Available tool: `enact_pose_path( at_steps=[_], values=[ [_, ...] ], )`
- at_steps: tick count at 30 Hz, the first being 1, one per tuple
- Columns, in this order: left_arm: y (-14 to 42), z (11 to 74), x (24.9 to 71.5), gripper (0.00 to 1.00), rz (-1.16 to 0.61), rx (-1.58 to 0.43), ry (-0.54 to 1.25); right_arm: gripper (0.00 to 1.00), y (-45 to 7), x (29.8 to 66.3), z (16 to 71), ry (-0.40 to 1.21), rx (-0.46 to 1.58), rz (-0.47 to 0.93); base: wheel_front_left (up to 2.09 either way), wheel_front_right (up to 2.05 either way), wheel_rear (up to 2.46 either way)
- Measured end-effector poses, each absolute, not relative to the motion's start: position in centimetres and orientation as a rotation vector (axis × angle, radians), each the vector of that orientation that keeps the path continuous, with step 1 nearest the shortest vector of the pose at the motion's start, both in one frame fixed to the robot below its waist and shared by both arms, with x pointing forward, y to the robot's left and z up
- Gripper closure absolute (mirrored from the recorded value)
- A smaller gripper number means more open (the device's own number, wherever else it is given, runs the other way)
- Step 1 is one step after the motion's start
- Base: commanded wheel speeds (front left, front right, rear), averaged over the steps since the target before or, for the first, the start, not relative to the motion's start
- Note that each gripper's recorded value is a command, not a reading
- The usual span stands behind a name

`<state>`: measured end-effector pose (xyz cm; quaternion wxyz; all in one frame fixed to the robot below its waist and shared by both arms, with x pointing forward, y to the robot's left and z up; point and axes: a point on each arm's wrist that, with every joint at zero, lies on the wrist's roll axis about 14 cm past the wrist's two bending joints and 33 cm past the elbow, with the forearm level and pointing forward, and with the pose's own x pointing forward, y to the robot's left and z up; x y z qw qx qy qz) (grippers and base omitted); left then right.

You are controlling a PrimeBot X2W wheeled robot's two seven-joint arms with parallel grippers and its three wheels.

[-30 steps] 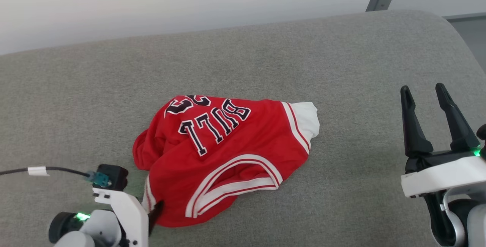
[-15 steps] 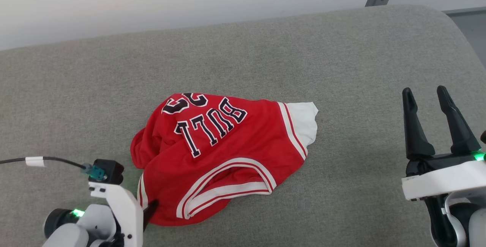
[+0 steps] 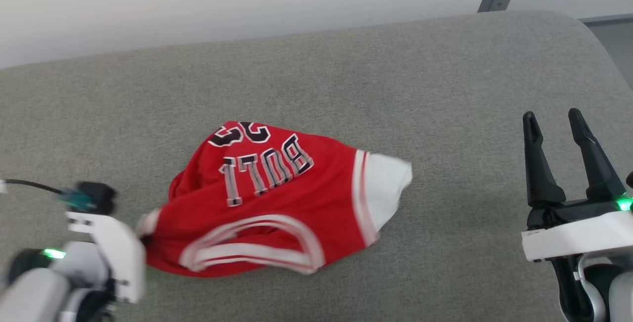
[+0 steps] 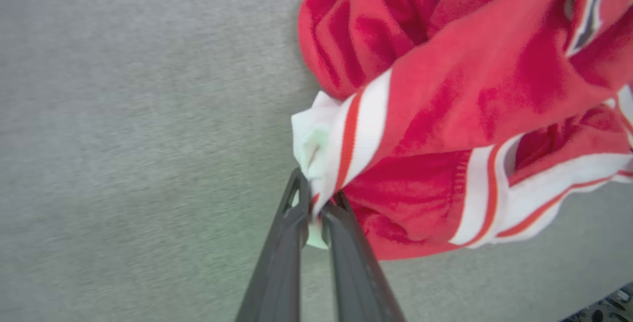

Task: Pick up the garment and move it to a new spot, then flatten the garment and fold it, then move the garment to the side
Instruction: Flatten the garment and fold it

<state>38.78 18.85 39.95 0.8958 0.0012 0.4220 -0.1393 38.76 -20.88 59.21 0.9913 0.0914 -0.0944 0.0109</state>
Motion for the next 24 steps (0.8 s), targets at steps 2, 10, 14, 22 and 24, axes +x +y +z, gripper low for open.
enact_pose_path(
  at_steps=[2, 10, 14, 22, 24],
  values=[
    [20.7, 40.7, 39.3, 1.00, -0.245, 0.025, 0.856, 0.00, -20.9, 38.7, 59.3, -0.193, 0.183, 0.022, 0.00, 0.00, 0.00],
    [24.3, 44.6, 41.0, 1.00, -0.188, 0.085, 0.754, 0.00, -20.7, 38.6, 59.4, -0.197, 0.186, 0.027, 0.00, 0.00, 0.00],
    [19.7, 46.6, 40.6, 1.00, -0.330, 0.092, 0.704, 0.00, -20.5, 38.6, 59.5, -0.202, 0.187, 0.032, 0.00, 0.00, 0.00],
    [10.0, 45.9, 36.0, 1.00, -0.613, 0.100, 0.757, 0.00, -19.9, 39.0, 59.4, -0.203, 0.191, 0.052, 0.00, 0.00, 0.00],
    [9.1, 44.7, 35.1, 1.00, -0.643, 0.112, 0.787, 0.00, -19.6, 39.2, 59.4, -0.206, 0.192, 0.059, 0.00, 0.00, 0.00]
  ],
)
